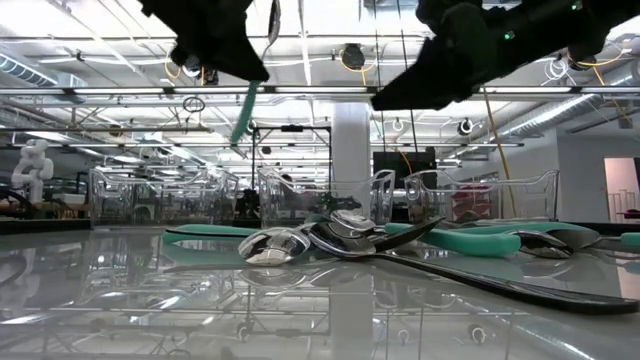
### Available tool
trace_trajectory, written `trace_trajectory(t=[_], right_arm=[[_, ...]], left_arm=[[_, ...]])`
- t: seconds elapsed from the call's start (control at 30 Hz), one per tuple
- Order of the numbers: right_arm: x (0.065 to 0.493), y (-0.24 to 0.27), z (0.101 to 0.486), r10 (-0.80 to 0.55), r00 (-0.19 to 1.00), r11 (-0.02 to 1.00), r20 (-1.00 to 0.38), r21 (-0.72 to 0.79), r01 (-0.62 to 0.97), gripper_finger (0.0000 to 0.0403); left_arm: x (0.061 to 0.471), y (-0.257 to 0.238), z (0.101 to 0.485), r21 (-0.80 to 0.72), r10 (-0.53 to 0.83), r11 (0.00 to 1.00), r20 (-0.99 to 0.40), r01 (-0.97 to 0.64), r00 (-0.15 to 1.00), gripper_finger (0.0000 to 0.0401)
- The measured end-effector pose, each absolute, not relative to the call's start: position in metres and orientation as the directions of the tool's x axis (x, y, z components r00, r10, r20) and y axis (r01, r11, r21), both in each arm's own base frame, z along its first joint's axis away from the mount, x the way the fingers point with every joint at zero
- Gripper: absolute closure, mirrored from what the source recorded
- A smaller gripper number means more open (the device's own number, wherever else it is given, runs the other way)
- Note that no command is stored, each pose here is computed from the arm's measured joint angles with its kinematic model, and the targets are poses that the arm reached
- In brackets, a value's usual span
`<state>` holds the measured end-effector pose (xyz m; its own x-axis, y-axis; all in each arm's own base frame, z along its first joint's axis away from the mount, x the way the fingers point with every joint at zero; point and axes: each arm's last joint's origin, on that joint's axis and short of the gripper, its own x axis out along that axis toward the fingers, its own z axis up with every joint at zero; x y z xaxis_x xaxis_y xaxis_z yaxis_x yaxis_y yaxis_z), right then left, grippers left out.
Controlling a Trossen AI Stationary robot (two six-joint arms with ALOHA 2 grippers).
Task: Sort silverware by color (type)
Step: Put the green spoon into the center transparent bin
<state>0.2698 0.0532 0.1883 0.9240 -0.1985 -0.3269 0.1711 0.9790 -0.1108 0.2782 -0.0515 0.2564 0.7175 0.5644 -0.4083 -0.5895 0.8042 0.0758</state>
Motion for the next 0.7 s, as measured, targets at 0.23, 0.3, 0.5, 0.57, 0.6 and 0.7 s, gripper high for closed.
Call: trace_trajectory(t=[0.23,0.3,0.5,0.57,0.6,0.7], right_arm=[[0.300,0.058,0.181,-0.263,0.960,0.936,-0.094,-0.264,0.230,0.0301],[0.311,0.061,0.181,-0.262,0.963,0.928,-0.066,-0.290,0.233,0.0288],[0.343,0.065,0.176,-0.383,0.922,0.873,-0.058,-0.350,0.340,0.0216],[0.353,0.065,0.176,-0.474,0.880,0.832,-0.046,-0.352,0.429,0.0191],[0.357,0.065,0.176,-0.501,0.864,0.817,-0.042,-0.352,0.457,0.0181],[0.370,0.065,0.175,-0.527,0.849,0.804,-0.038,-0.348,0.483,0.0159]], left_arm=[[0.281,-0.051,0.240,-0.042,0.562,0.804,-0.269,-0.593,0.782,0.0357],[0.281,-0.050,0.239,-0.046,0.569,0.801,-0.252,-0.596,0.783,0.0357],[0.282,-0.056,0.247,-0.106,0.575,0.795,-0.184,-0.597,0.797,0.0357],[0.281,-0.058,0.248,-0.106,0.593,0.783,-0.173,-0.613,0.786,0.0357],[0.281,-0.059,0.248,-0.103,0.602,0.777,-0.170,-0.621,0.780,0.0357],[0.280,-0.061,0.248,-0.110,0.599,0.778,-0.168,-0.619,0.783,0.0357]])
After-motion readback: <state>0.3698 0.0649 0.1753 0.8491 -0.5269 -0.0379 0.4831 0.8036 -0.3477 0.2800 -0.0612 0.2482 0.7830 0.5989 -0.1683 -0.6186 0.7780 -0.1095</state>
